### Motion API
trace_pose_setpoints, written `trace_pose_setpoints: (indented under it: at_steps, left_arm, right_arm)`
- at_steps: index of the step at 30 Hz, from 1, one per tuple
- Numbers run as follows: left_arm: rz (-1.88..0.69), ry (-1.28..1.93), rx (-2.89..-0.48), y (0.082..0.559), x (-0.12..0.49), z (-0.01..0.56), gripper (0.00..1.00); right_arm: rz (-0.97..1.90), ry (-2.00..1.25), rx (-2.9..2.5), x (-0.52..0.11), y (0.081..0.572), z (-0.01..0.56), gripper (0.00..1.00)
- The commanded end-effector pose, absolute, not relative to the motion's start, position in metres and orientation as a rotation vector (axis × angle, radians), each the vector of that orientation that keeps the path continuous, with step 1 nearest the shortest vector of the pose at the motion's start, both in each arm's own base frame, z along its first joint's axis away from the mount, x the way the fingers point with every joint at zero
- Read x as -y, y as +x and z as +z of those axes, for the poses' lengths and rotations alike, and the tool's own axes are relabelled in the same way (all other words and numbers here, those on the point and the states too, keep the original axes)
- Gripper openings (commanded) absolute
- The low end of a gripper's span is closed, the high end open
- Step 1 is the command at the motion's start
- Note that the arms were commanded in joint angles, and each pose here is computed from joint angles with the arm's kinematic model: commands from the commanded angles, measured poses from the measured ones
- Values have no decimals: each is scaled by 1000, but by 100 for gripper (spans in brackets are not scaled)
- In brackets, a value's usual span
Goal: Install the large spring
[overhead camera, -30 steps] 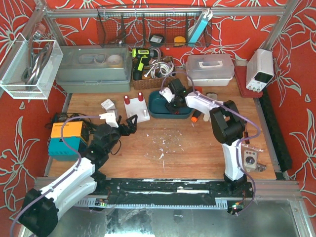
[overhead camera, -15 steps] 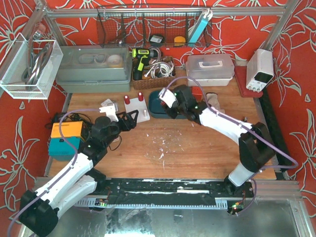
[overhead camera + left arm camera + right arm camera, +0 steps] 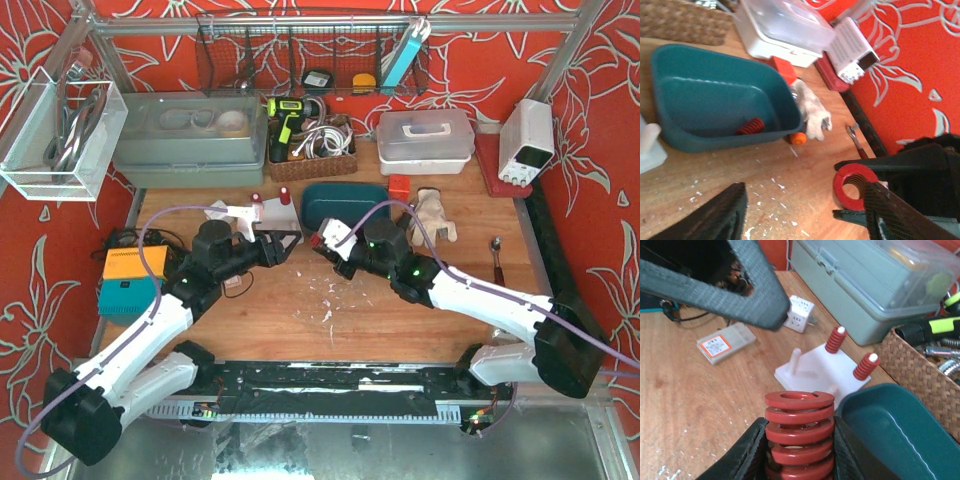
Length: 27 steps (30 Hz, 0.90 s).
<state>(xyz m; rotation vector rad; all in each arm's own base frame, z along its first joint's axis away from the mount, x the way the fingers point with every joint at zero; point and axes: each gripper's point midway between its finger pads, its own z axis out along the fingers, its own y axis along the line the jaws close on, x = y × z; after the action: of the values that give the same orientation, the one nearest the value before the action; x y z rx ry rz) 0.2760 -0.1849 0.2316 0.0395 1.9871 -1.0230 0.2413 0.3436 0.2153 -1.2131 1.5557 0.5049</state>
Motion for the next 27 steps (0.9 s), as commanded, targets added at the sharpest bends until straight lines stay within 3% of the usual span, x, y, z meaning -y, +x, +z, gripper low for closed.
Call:
trace_pose_setpoints:
  at_steps: [1,12,19,27]
  left_arm:
    - [-1195,158,-1950,258,207,256,69]
    - [-1323,182,-1971,249,222,247,70]
    - [-1355,219,-2006,246,234,239,65]
    - [-1315,217,-2048,250,234,233,52]
  right_arm:
    - [570,-1173,-1449,-354,229,243,0]
    - [568,-1189,-1436,-365,218,240,0]
    - [557,-1192,-1457,-372,223,238,0]
    - [575,-1217,-1433,-385,218,240,0]
